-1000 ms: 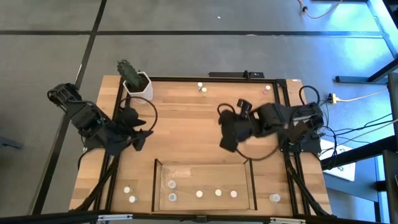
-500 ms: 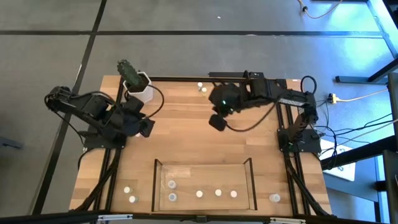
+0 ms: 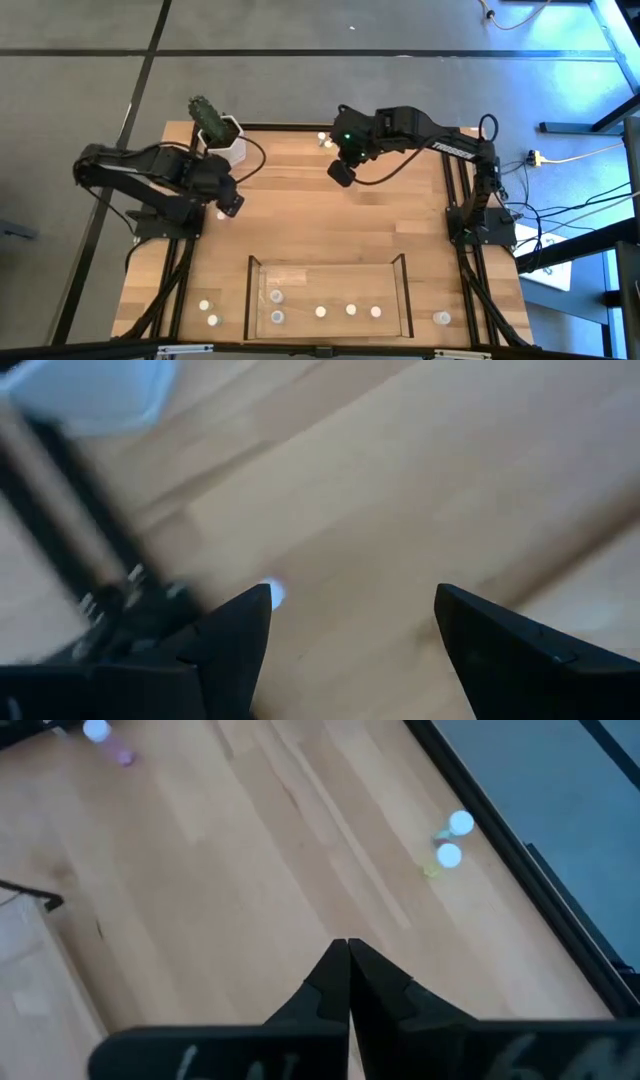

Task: Pick and place medicine bottles onto shelf by color
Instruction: Put the left pink pill bottle on the shelf aligned with the other pink pill bottle

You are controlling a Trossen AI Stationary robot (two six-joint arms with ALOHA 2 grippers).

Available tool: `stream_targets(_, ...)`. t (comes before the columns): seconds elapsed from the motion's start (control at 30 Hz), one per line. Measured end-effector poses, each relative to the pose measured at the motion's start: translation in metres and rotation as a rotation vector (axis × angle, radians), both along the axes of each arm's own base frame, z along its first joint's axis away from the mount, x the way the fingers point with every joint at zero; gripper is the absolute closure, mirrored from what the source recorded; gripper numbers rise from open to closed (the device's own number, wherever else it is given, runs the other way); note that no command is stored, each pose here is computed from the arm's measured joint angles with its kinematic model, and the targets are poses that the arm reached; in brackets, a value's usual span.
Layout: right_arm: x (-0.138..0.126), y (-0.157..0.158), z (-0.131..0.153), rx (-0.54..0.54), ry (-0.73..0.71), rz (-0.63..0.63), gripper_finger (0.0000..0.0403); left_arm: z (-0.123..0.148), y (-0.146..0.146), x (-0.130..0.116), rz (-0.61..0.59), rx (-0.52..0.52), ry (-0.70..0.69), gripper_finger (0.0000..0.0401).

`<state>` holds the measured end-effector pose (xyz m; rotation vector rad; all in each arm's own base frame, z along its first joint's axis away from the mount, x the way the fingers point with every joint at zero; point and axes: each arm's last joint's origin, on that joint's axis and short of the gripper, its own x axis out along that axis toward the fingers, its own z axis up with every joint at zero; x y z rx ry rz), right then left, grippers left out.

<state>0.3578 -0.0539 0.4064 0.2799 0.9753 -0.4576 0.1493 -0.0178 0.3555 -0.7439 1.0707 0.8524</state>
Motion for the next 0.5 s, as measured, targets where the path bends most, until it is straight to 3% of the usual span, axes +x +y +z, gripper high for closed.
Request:
stream_targets(0.17, 0.000, -0.002, 0.000, 0.000, 0.001, -0.005, 0.0399, -0.023, 0.008, 0.002, 0.164, -0.071, 0.070, 0.0126)
stream_targets(0.5, -0.001, -0.002, 0.000, -0.010, 0.008, 0.013, 0.0399, -0.054, 0.011, 0.012, 0.210, -0.085, 0.061, 0.0126)
